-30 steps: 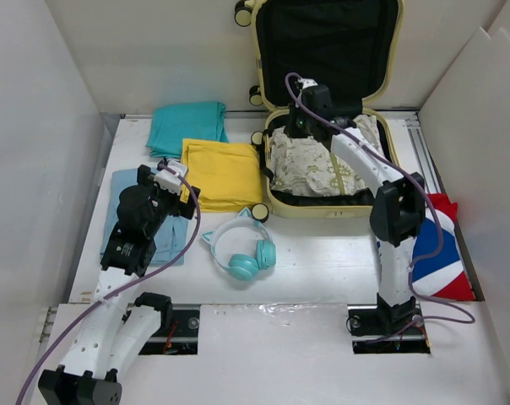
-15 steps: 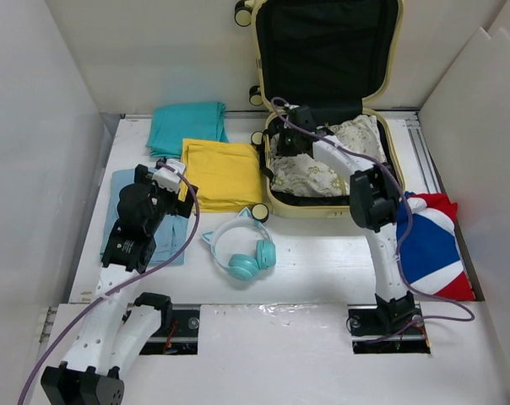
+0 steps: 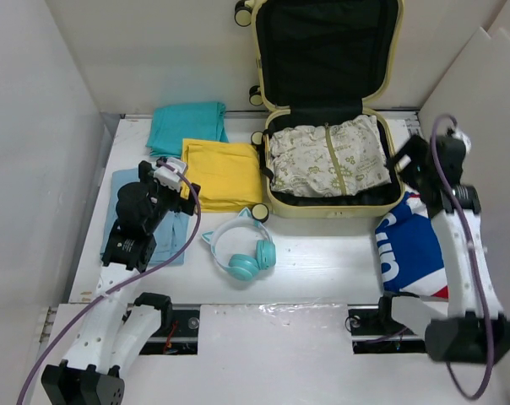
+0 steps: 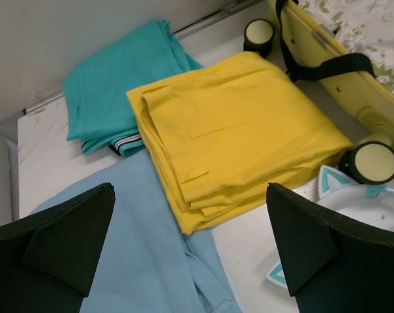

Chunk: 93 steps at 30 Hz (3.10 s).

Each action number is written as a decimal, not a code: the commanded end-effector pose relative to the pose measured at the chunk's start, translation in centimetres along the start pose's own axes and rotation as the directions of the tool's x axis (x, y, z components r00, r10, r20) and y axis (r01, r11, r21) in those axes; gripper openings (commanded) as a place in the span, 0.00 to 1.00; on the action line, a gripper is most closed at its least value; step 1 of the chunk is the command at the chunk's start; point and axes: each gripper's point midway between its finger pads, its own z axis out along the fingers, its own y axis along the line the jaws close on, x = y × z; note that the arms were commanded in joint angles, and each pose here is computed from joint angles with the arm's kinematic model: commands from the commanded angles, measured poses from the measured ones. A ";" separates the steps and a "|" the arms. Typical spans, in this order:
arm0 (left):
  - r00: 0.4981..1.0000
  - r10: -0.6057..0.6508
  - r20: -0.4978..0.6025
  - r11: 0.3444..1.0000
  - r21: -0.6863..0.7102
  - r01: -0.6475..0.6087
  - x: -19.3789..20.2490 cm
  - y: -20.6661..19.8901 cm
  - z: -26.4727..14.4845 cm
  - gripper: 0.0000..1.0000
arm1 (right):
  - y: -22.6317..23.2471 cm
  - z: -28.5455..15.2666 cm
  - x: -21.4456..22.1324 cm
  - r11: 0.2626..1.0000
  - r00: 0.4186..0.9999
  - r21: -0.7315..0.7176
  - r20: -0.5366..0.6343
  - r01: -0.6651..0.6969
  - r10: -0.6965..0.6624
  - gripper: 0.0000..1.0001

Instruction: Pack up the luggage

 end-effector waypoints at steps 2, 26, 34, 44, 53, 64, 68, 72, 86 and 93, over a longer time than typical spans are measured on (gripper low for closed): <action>0.995 -0.031 0.097 0.997 0.071 0.024 -2.4 -1.2 0.5 1.00 | -10.5 -5.8 9.0 0.912 0.964 0.345 -0.067 -0.220 0.257 0.94; 0.994 0.011 0.113 0.997 0.074 -0.019 -3.1 -1.9 1.4 1.00 | -22.3 -10.2 18.2 0.261 0.653 0.739 0.305 -0.622 0.693 1.00; 0.994 0.005 0.109 0.996 0.086 -0.015 -3.0 -2.1 1.9 1.00 | -19.2 -6.4 17.3 0.571 0.792 0.698 -0.007 -0.433 0.610 0.95; 0.990 0.013 0.142 0.997 0.068 -0.023 -3.8 -1.7 1.9 1.00 | -14.0 -2.8 19.4 0.805 0.870 0.508 -0.492 0.306 -0.020 0.99; 0.982 0.038 0.184 0.999 0.032 -0.044 -4.8 -1.1 1.1 1.00 | -15.8 -3.9 20.2 0.614 0.895 0.708 -0.447 0.350 0.006 0.99; 0.973 0.054 0.225 0.998 -0.026 -0.050 -5.1 -0.3 0.4 1.00 | -17.5 -2.5 22.7 0.615 0.861 0.733 -0.481 0.290 0.166 0.99; 0.973 0.054 0.222 0.998 -0.035 -0.048 -4.9 -0.2 0.3 1.00 | -17.4 -1.4 24.4 0.617 0.872 0.758 -0.431 0.211 0.230 0.99; 0.972 0.064 0.228 0.997 -0.050 -0.055 -5.1 0.1 0.1 1.00 | -18.0 -0.4 25.4 0.590 0.829 0.742 -0.520 0.318 0.207 0.99; 0.973 0.084 0.215 0.994 -0.090 -0.066 -5.1 0.9 -0.1 1.00 | -14.8 0.2 27.7 0.612 0.799 0.674 -0.591 0.414 0.110 0.18; 0.972 0.102 0.214 0.992 -0.094 -0.084 -5.1 1.0 -0.1 1.00 | -8.2 1.3 27.1 0.821 0.797 0.424 -0.601 0.383 -0.062 0.00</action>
